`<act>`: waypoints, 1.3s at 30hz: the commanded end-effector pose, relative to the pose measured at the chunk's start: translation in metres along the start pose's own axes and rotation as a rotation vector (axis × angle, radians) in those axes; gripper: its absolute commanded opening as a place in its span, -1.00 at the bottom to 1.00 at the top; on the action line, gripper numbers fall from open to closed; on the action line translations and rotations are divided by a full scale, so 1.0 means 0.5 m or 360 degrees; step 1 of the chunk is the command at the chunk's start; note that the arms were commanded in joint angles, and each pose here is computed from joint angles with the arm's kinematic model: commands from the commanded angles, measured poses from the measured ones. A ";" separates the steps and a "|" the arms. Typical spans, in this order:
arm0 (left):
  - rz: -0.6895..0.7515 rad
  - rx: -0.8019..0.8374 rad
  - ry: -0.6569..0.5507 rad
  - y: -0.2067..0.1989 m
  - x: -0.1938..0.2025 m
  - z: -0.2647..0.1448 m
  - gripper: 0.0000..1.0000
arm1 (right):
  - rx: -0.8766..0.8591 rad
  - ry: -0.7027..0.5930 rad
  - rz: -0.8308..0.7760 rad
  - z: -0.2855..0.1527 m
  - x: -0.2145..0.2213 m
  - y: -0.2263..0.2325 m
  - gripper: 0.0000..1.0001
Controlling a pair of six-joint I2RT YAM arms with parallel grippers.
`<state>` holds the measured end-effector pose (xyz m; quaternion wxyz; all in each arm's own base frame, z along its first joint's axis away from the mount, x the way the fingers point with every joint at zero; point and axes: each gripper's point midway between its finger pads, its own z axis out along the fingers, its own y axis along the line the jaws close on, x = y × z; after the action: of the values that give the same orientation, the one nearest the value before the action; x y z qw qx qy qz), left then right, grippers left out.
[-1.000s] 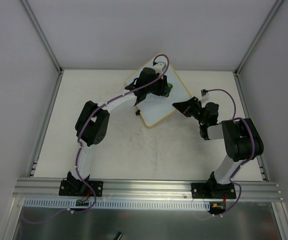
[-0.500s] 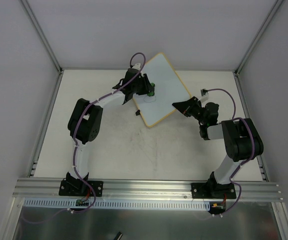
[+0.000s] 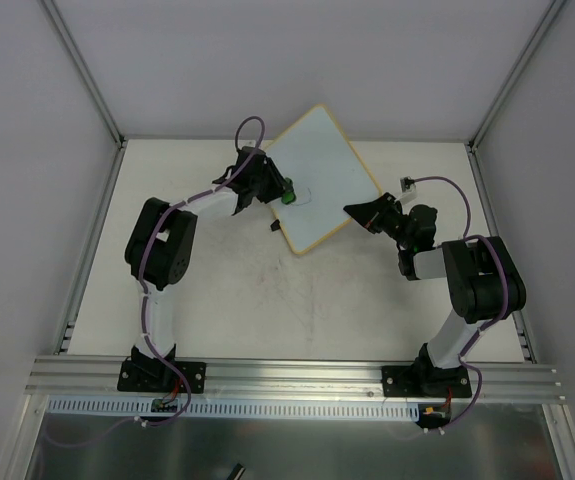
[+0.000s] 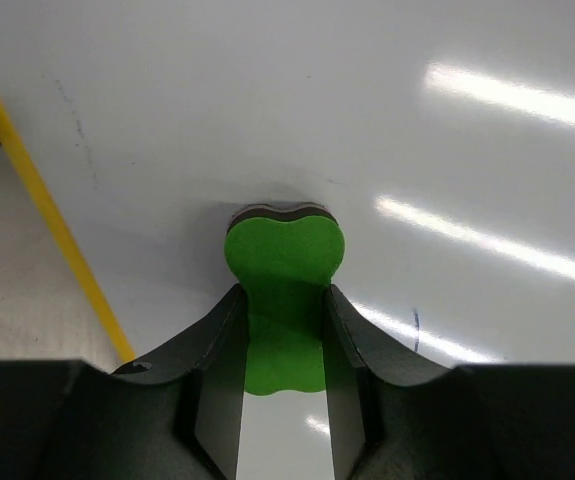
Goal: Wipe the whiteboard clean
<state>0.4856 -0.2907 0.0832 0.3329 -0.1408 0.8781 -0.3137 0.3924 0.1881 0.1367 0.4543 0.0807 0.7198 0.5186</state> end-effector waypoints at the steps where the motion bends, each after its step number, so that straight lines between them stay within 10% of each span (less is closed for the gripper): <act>1: -0.0161 -0.0434 0.0392 0.174 0.172 -0.001 -1.00 | -0.0301 0.0099 -0.0103 0.008 0.021 0.097 -1.00; 22: -0.0159 -0.0351 0.0491 0.164 0.182 0.017 -1.00 | -0.0313 0.0100 -0.0095 0.010 0.022 0.100 -1.00; 39: 0.0305 -0.0243 0.0421 0.039 0.224 0.045 -1.00 | -0.0320 0.0101 -0.0100 0.009 0.020 0.102 -1.00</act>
<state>0.4855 -0.2863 0.0761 0.3283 -0.1267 0.9011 -0.2532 0.3926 0.1886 0.1378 0.4575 0.0776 0.7183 0.5183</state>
